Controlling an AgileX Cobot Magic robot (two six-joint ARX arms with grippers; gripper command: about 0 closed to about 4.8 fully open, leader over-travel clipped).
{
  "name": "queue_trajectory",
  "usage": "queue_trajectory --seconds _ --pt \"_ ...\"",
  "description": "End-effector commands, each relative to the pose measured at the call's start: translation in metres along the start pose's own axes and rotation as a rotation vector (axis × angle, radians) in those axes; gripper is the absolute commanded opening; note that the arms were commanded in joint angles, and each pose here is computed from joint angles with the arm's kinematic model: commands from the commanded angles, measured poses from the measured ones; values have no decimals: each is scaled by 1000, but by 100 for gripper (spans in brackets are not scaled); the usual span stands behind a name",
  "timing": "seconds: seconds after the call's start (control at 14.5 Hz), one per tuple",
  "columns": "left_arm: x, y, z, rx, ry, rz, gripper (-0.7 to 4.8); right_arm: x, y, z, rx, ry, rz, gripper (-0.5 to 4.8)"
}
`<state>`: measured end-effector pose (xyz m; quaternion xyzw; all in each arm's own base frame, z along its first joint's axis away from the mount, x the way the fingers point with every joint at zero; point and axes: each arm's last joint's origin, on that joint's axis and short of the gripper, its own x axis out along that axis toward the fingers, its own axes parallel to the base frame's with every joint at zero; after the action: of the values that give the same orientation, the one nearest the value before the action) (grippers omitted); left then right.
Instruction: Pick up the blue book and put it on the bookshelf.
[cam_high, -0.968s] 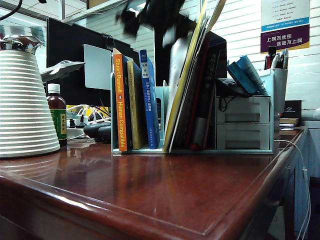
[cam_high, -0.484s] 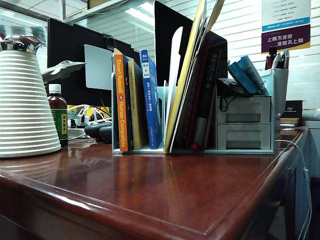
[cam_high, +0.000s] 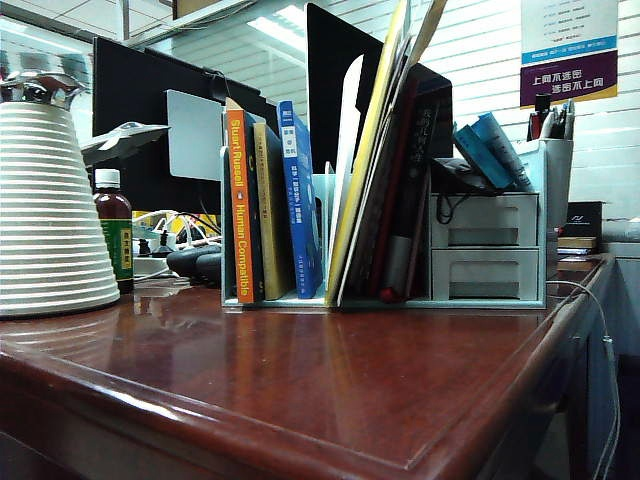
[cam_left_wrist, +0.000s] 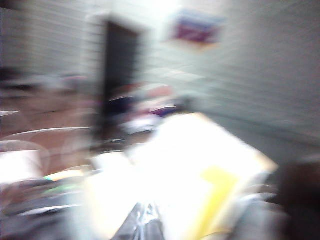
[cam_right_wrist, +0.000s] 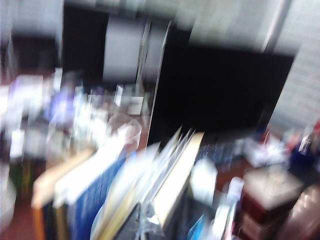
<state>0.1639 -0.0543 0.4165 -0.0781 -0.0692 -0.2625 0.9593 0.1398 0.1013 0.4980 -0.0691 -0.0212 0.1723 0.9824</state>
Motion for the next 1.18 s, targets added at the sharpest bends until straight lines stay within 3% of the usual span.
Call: queue_trajectory --seconds 0.07,0.28,0.41,0.55,0.69,0.83,0.97,1.04,1.18 --pt "-30 -4 1 57 -19 142 -6 4 13 -64 23 -19 49 -1" --pt "-65 -2 -55 39 63 207 -6 -5 24 -149 57 -119 68 -1" --pt "-98 1 -112 42 31 255 -6 -19 27 -202 66 33 88 10" --pt "-105 8 -156 17 111 320 -6 -20 29 -230 37 126 60 -1" --pt "-104 13 -177 -51 156 377 -6 -20 32 -247 82 127 57 -1" --pt "-105 17 -197 -43 208 433 -6 -22 35 -269 105 156 58 -1" --pt "-106 17 -211 -84 261 383 -3 -25 37 -291 96 201 76 -1" --pt "-107 17 -215 -131 293 382 51 -26 38 -296 92 212 76 -1" --pt "-108 18 -220 -135 342 391 68 -26 38 -297 93 209 75 -1"
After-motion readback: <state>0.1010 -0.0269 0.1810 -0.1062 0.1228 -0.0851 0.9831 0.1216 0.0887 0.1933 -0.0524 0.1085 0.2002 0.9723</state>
